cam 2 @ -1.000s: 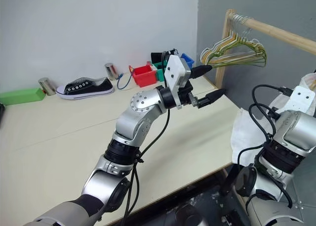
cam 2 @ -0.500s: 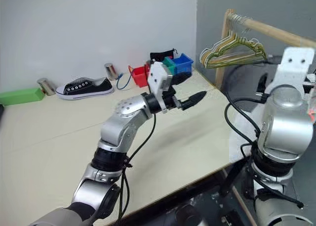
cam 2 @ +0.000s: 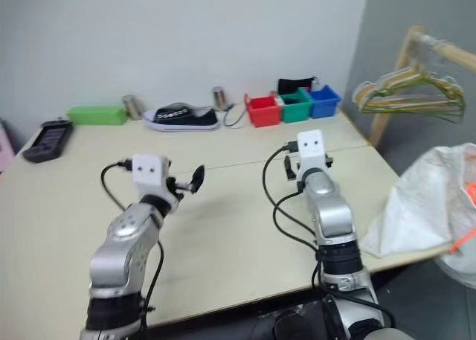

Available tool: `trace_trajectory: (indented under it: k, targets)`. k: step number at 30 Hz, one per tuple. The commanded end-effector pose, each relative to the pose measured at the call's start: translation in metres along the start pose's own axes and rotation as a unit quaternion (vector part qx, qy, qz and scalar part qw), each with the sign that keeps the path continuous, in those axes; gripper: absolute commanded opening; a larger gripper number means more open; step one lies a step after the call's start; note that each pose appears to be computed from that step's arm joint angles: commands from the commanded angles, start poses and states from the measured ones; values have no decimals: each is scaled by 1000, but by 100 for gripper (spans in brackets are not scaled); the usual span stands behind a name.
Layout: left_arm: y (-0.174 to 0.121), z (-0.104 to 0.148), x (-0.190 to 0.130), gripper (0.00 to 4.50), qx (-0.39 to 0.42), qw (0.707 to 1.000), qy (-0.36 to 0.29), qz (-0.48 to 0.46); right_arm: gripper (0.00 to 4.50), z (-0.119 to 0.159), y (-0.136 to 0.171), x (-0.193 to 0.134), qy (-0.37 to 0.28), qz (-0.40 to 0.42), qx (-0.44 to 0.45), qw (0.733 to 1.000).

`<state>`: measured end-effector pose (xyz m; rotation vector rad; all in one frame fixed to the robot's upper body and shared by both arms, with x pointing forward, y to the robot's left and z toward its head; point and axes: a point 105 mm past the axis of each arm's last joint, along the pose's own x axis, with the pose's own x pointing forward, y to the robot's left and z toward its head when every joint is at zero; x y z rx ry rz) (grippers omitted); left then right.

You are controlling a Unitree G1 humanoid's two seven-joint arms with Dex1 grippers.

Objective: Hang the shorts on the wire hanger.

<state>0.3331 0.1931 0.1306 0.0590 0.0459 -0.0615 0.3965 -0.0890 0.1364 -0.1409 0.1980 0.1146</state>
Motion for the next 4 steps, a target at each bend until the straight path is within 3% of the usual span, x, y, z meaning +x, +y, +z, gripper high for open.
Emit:
trace_trajectory:
  k: [1, 4]
  targets:
    - [19, 9, -22, 450, -2, 997, -21, 70, 445, 4, 12, 2, -21, 21, 22, 999]
    - [31, -4, -37, 450, -8, 994, -1, 110, 445, -4, 18, 2, -15, 35, 22, 999]
